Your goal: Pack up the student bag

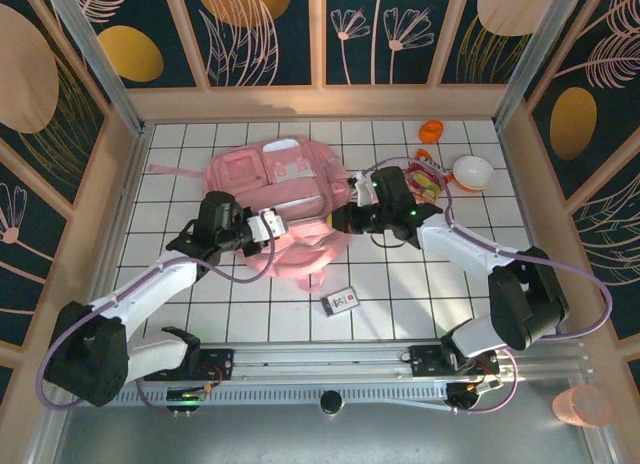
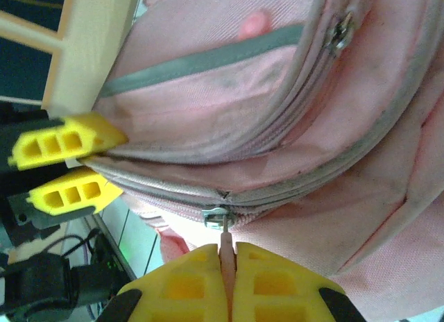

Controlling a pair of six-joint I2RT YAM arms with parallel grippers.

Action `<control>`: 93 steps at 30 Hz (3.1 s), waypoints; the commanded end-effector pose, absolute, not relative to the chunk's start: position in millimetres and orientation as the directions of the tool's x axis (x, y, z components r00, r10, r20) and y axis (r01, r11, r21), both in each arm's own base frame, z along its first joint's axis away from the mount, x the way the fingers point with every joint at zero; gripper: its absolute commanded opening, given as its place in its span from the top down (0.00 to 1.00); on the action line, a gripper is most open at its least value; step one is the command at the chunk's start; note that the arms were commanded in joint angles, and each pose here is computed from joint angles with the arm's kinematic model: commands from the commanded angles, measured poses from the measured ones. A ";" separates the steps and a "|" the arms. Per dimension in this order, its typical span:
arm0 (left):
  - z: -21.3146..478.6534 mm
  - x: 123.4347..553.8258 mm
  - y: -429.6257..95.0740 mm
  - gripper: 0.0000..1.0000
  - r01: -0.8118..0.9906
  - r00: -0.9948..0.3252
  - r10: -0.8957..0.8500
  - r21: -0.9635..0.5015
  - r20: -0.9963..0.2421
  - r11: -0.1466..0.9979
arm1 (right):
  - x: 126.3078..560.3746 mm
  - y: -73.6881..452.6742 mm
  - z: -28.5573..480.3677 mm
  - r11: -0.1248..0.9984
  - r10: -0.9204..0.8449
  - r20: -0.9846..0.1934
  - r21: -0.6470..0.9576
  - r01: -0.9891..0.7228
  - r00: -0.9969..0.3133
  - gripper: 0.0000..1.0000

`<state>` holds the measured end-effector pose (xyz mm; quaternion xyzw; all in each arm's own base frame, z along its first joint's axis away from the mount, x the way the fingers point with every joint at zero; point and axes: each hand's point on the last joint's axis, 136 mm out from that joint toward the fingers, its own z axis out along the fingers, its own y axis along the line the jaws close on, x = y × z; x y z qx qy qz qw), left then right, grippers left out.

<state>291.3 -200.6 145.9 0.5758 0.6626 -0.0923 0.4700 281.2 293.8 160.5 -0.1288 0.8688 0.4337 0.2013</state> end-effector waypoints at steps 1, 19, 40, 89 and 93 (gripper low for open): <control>143.8 288.4 -186.4 0.48 0.867 0.035 0.686 0.363 -0.727 0.340 | 291.6 302.1 169.5 0.606 -0.033 -0.512 0.673 -0.425 -0.858 1.00; 134.2 300.4 -250.4 0.83 0.910 0.031 0.693 0.307 -0.720 0.279 | 275.8 318.5 174.5 0.606 -0.037 -0.503 0.675 -0.420 -0.863 1.00; 151.6 285.5 -224.9 1.00 0.840 0.103 0.679 0.429 -0.727 0.332 | 353.3 243.0 157.0 0.667 0.108 -0.508 0.675 -0.317 -0.854 1.00; 125.3 351.3 -281.6 0.19 0.776 -0.488 0.591 -0.010 -0.642 0.630 | 255.5 320.2 171.6 0.449 -0.023 -0.523 0.756 -0.476 -0.852 1.00; 99.6 358.9 -268.5 0.27 0.736 -0.532 0.623 0.050 -0.574 0.675 | 254.4 318.2 172.5 0.456 -0.020 -0.526 0.753 -0.475 -0.851 1.00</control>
